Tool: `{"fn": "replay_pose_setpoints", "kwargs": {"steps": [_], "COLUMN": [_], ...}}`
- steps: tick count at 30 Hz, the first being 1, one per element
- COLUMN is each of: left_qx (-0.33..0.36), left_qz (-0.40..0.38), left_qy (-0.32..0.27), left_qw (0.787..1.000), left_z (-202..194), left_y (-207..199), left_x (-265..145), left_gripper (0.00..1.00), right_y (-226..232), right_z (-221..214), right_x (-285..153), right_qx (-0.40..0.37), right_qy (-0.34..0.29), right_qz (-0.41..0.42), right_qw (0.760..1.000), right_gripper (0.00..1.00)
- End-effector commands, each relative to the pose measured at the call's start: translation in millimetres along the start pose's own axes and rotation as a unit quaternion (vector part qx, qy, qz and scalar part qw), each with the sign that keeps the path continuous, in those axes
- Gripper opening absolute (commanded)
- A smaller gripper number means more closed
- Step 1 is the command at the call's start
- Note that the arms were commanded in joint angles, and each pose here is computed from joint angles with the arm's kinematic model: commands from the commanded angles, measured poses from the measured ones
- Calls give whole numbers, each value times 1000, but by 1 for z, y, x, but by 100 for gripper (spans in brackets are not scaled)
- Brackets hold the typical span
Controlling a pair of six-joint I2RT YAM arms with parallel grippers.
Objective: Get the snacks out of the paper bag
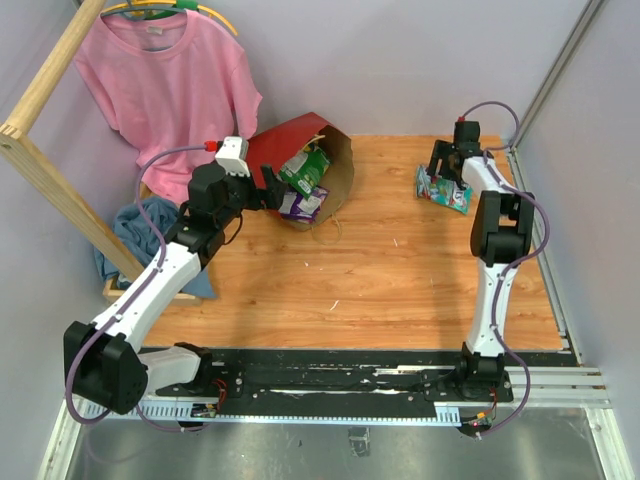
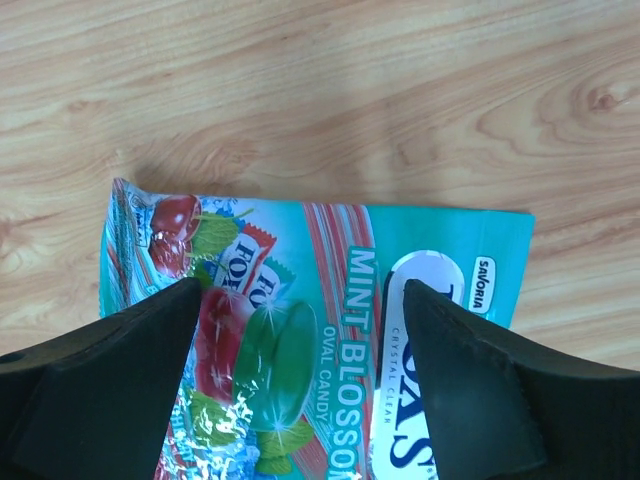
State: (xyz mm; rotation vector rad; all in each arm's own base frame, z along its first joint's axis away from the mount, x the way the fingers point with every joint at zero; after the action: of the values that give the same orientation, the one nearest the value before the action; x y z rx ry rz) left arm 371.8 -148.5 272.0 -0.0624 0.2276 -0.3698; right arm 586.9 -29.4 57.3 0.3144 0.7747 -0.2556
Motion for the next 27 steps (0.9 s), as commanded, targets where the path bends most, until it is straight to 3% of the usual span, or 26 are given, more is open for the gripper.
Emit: {"fn": "replay_pose_setpoints", "kwargs": {"steps": [1,6,10,20,27], "left_qx": [7,4,2,9,16], "left_qz": [4,3,0,4,11], "left_qy": [-7,-7,-7,-8,0], "left_qw": [1000,1000,1000,1000,1000], "left_z": [4,0,-1,-2,-8], "left_y": [4,4,3,4,8], "left_x": [2,5,7,2,6], "left_gripper": [100,100,100,100,100], "right_y": [-4,4,11,9,0], "right_z": [20,41,23,-41,-57], "right_x": [-32,-86,-100,-49,-28], "right_qx": [-24,2,3,8,-13], "right_qy": [-22,-71,-56,26,61], "right_qz": [13,6,-4,-19,-20], "right_qw": [999,997,998,999,998], "right_gripper": [85,91,99,98,98]}}
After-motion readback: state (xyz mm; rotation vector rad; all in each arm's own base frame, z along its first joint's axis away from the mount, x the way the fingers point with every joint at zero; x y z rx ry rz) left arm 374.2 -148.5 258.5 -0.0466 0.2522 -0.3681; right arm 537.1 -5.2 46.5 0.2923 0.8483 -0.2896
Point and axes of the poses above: each gripper's point midway between its finger pads, its own x axis out along the fingers, its own y axis along the line the jaws close on, z = x × y, the point moved 1 cm from there along -x, back along the fingers, and after that the axes turned 9 degrees about x, right-handed, at the moved point
